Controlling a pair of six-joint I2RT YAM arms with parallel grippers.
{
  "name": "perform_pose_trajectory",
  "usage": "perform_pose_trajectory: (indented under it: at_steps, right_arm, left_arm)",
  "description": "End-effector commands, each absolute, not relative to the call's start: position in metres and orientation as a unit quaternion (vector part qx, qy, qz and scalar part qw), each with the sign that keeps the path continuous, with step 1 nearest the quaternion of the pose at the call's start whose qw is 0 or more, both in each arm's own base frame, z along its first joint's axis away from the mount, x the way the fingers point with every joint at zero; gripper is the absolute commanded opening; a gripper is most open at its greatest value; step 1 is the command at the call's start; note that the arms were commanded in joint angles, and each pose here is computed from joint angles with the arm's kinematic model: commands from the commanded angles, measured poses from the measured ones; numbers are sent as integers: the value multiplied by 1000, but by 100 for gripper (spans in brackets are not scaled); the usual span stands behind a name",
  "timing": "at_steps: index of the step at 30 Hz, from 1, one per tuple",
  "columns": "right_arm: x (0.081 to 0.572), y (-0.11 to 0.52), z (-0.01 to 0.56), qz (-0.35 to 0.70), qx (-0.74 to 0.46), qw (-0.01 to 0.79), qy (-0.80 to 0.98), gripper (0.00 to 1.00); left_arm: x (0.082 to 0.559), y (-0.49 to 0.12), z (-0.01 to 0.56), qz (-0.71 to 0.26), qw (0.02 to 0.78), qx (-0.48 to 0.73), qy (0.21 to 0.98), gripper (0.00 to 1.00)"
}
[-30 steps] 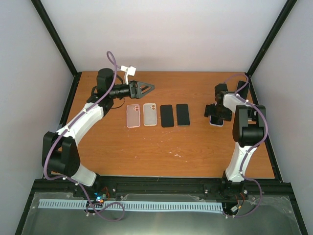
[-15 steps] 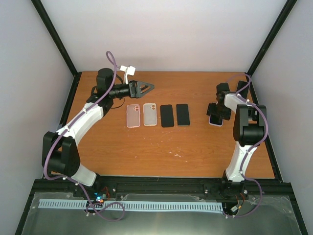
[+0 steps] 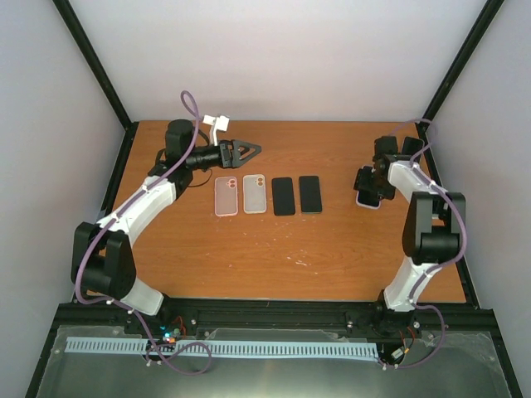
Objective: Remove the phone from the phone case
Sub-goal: Pick up the phone at the center of the board.
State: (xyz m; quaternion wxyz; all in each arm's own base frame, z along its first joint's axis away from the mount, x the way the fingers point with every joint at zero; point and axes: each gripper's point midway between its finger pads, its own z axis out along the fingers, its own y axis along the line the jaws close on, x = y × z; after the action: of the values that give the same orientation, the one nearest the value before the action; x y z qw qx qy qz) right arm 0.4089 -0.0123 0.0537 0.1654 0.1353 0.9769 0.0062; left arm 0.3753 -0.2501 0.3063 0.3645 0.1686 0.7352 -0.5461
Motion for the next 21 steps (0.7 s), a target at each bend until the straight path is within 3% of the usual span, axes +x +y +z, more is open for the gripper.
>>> perform_pose_trajectory:
  at_steps: [1,12,21]
  right_arm:
    - [431,1,131,65,138,273,950,75]
    - [426,83,261,211,97,390,891,75]
    - [408,150,326,259,56,439,858,75]
  left_arm:
    - [378,-247,306,-543,374,163,734,100]
    - [365,-263,299,-558,361,185,724,100]
    - [358,-288,296,-557,348,203,726,97]
